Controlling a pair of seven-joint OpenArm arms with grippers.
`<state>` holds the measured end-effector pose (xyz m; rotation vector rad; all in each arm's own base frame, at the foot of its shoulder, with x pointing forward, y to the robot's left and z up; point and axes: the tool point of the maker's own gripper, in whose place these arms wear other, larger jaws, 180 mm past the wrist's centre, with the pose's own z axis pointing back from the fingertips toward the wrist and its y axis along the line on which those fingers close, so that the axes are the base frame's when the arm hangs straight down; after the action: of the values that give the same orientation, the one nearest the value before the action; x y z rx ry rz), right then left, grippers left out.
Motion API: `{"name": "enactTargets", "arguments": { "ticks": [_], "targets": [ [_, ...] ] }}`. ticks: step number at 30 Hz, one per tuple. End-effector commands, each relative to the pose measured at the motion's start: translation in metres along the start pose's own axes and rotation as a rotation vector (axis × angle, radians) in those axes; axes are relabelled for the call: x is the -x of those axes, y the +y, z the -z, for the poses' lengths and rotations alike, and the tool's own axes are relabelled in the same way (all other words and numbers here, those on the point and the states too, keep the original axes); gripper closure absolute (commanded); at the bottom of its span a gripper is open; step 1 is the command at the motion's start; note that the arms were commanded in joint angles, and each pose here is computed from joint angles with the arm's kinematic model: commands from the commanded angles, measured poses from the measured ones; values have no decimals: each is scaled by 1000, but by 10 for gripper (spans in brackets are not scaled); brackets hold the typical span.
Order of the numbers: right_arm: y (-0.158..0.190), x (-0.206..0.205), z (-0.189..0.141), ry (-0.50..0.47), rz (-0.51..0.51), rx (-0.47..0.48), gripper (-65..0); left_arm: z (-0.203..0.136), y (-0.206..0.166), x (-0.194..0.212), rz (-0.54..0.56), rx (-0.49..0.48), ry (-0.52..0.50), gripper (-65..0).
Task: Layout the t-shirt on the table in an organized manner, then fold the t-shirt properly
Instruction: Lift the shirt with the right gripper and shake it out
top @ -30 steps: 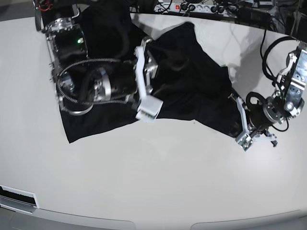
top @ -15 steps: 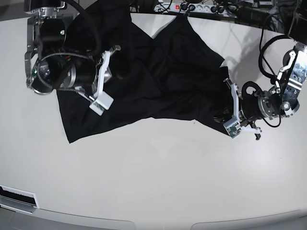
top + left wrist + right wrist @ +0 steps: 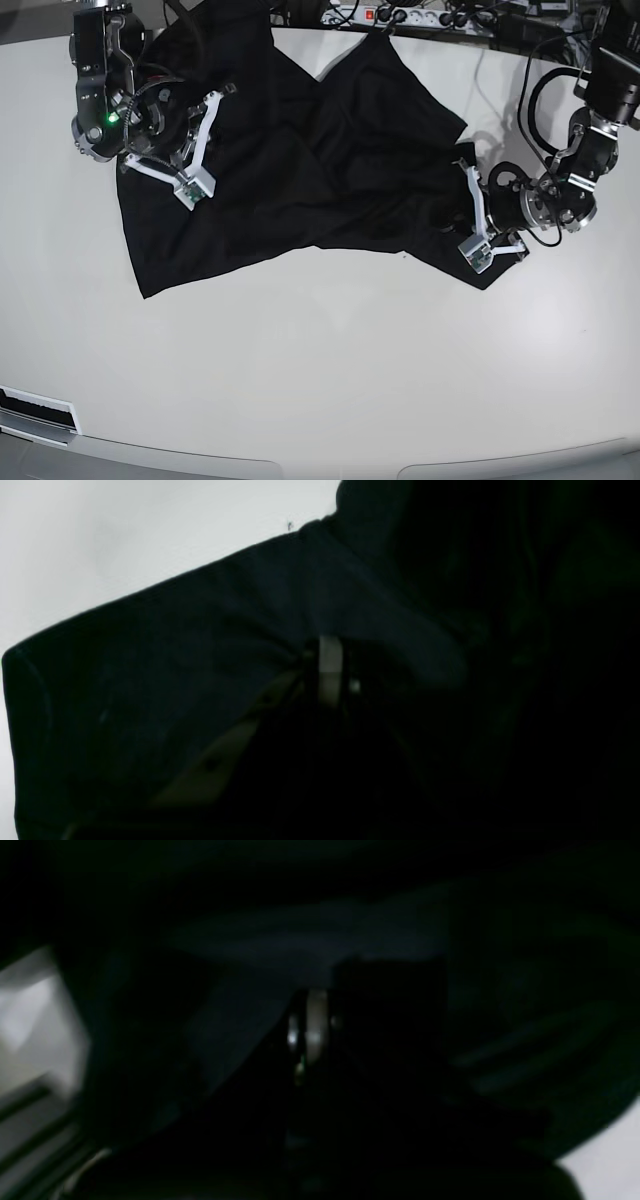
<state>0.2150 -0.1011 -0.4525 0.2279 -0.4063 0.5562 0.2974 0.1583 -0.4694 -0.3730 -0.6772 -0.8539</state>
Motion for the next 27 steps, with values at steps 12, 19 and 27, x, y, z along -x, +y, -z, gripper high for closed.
{"name": "enactTargets", "arguments": {
  "ticks": [12,19,27],
  "targets": [
    [-84,-96,33,-148,37,97,0,-23,-75,-2,32,183,96,0],
    [-76,-220,3,-298,-157,33,0,-27,-126,-82,94,280,-145,0],
    [-34,-253,-38,-258,-175,-234,0,-38,-83,-120,154,183,-212,0]
  ]
}}
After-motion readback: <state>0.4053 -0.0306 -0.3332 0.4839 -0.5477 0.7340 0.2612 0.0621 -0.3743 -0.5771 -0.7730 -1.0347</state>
